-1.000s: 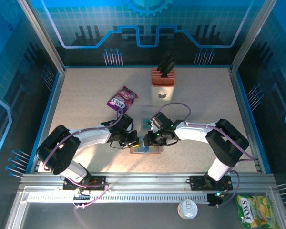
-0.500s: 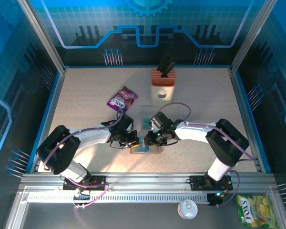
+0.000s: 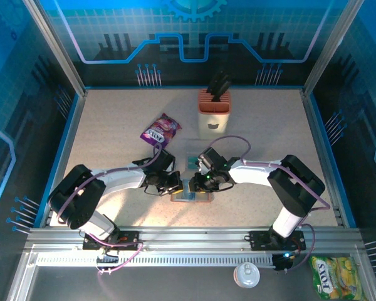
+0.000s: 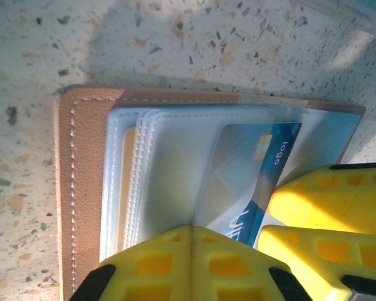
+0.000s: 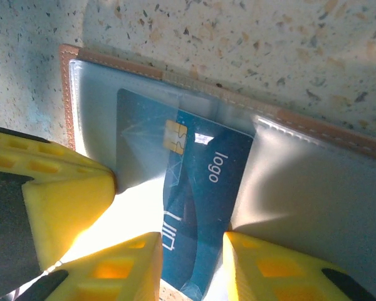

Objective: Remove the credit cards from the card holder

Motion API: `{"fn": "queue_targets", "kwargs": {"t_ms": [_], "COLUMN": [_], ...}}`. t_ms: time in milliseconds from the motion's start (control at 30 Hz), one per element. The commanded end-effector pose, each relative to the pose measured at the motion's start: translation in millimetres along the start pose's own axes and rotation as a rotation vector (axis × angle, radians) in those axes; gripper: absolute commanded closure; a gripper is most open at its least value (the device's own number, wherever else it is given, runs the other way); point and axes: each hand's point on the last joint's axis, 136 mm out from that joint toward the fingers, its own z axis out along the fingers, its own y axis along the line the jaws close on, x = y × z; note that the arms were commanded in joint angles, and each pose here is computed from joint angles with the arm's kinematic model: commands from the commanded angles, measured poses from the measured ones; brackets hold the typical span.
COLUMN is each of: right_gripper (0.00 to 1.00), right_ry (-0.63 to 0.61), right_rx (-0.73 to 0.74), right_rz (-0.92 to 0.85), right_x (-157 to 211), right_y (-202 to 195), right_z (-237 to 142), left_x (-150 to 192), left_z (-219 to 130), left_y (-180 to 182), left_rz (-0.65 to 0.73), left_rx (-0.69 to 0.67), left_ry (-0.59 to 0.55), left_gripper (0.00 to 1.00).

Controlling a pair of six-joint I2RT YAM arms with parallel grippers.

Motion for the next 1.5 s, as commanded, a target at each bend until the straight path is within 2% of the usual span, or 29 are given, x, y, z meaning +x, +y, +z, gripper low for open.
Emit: {"fn": "queue_targets", "kwargs": {"t_ms": [0, 267, 967, 1133, 1233, 1333, 1467], "right_gripper": [0.67, 0.68, 0.76, 0.74, 0.72, 0.71, 0.71], "right_ry": [0.020, -0.009, -0.059, -0.050, -0.043, -0.040, -0.033], "right_rx": [-0.007, -0.158, -0.262, -0.194, -0.149, -0.139, -0.125], "right_rz": [0.022, 0.044, 0.067, 0.085, 0.084, 0.079, 0.065], "right_x": [1.3, -4.4, -10.3, -8.1, -6.6, -6.4, -5.8], "right_y": [-2.9, 17.1, 24.2, 13.0, 6.3, 6.0, 8.5], "right_z": [3.3, -0.4, -14.9, -13.2, -13.2, -13.9, -13.4], "left_x": [0.9, 1.0, 1.0, 0.9, -0.9, -5.2, -8.0], "left_z": [4.1, 3.6, 2.5, -0.6, -8.8, -18.9, -25.3], "left_y": [11.6, 11.6, 11.0, 9.9, 1.3, -7.9, -8.4], "left_rz": [-0.018, -0.018, -0.015, -0.017, -0.001, 0.015, 0.026], "left_rx": [-0.041, -0.042, -0.044, -0.043, -0.023, -0.006, -0.024], "left_ry": [0.011, 0.010, 0.010, 0.004, -0.011, -0.038, -0.057], "left_gripper": [0.95, 0.95, 0.95, 0.95, 0.91, 0.87, 0.87]}}
